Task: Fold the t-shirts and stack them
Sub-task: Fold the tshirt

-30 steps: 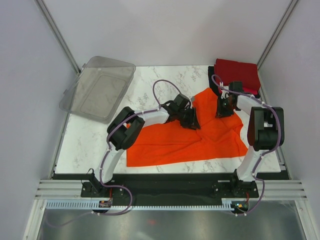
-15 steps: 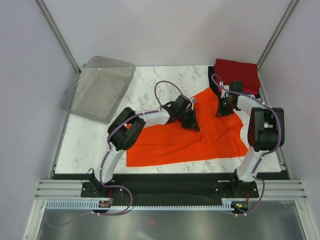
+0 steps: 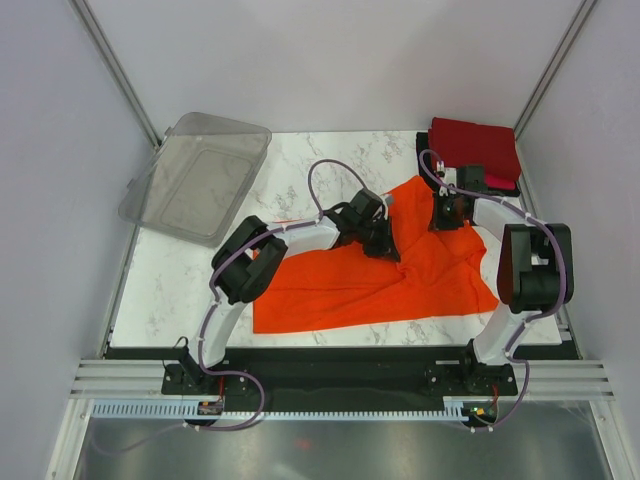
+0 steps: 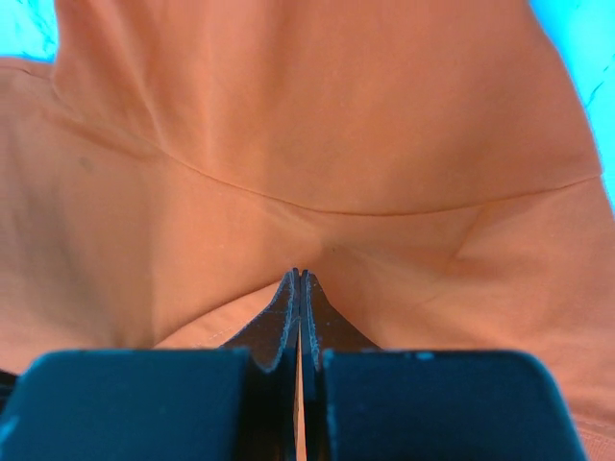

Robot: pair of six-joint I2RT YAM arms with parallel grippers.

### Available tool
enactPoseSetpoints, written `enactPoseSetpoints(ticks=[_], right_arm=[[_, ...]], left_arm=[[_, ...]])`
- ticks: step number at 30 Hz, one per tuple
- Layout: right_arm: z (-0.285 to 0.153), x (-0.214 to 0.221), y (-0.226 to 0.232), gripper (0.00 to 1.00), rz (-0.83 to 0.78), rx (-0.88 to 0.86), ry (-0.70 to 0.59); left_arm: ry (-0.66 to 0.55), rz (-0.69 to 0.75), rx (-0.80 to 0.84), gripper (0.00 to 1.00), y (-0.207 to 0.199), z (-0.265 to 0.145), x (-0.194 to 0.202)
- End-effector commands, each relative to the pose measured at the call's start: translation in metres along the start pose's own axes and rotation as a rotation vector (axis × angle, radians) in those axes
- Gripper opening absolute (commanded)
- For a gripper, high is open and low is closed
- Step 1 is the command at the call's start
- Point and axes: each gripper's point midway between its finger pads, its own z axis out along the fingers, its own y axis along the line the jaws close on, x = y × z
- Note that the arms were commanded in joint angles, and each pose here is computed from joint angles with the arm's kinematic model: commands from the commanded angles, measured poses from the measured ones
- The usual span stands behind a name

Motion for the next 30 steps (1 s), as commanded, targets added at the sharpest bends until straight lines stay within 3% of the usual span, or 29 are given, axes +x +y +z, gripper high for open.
enactPoseSetpoints(ticks=[1, 14, 20, 23, 24, 27, 28, 30], right_arm=[[-0.011, -0.027, 0.008, 0.0, -0.048, -0.025, -0.115], [-0.007, -0.028, 0.004, 0.0, -0.05, -0.011, -0.129], [-0.007, -0.028, 0.009, 0.06, -0.048, -0.024, -0.128], [-0.009, -0.032, 0.013, 0.15, -0.04, -0.04, -0.136], [-0.009, -0.033, 0.025, 0.18, -0.061, -0.056, -0.135], [-0.015, -0.032, 0.024, 0.28, -0.052, -0.02, -0.114], [-0.019, -0.031, 0.015, 0.34, -0.001, 0.045, -0.097], [-0.025, -0.03, 0.009, 0.37, 0.114, 0.108, -0.082]], left_arm=[[-0.088, 0.08, 0.024, 0.02, -0.029, -0.026, -0.02], [-0.123, 0.111, -0.084, 0.02, -0.011, -0.029, -0.025], [-0.128, 0.12, -0.119, 0.04, -0.006, -0.031, -0.025], [-0.122, 0.114, -0.138, 0.12, -0.003, -0.034, -0.023], [-0.121, 0.114, -0.137, 0.2, -0.004, -0.035, -0.022], [-0.117, 0.106, -0.137, 0.3, -0.005, -0.039, -0.019], [-0.116, 0.107, -0.14, 0.31, -0.005, -0.041, -0.017], [-0.132, 0.115, -0.135, 0.35, -0.013, -0.051, -0.021]])
